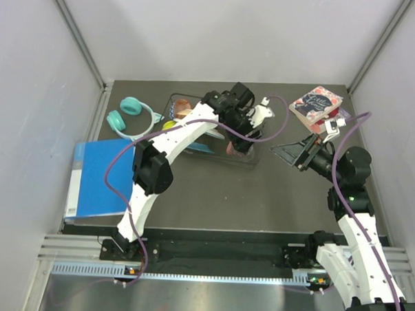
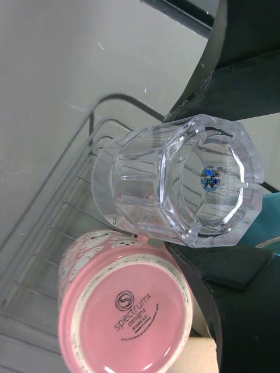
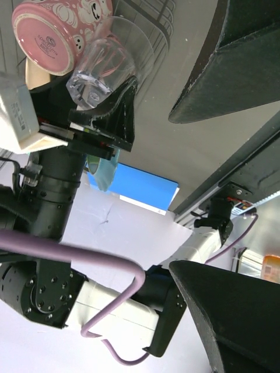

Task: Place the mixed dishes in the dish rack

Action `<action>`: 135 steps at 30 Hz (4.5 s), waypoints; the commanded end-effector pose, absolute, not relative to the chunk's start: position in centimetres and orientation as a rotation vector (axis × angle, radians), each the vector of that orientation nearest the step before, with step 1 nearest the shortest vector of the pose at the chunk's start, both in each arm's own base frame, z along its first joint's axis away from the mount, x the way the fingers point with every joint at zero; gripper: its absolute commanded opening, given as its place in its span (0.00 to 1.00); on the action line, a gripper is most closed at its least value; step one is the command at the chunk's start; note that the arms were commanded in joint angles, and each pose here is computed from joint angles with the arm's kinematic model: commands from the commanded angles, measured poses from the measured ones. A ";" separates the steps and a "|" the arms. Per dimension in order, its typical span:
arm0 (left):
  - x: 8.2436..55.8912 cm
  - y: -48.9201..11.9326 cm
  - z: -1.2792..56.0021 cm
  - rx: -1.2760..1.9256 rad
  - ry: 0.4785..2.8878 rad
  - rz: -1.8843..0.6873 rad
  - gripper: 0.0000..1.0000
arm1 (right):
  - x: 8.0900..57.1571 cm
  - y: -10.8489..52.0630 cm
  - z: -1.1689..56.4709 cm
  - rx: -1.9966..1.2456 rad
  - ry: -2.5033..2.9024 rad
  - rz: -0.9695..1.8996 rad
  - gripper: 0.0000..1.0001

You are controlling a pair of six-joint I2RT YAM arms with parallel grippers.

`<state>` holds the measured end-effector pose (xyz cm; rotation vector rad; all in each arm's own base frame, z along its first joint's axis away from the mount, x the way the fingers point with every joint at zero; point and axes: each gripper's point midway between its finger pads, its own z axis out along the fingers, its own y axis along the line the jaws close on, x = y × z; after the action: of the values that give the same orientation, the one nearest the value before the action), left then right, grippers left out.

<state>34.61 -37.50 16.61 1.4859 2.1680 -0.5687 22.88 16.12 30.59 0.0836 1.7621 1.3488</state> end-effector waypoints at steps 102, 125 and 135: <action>36.6 -37.7 14.0 1.066 2.080 -0.640 0.00 | 22.5 16.6 27.3 0.046 1.799 1.362 1.00; 35.1 -39.2 16.8 1.176 1.922 -0.720 0.00 | 22.5 16.5 26.8 0.022 1.805 1.348 1.00; 35.6 -40.4 17.9 1.247 1.762 -0.734 0.00 | 22.4 16.6 25.7 0.014 1.829 1.354 1.00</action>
<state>35.25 -38.44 13.24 1.2215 1.9756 -0.6732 22.49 16.45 25.46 0.0761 1.8569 1.3601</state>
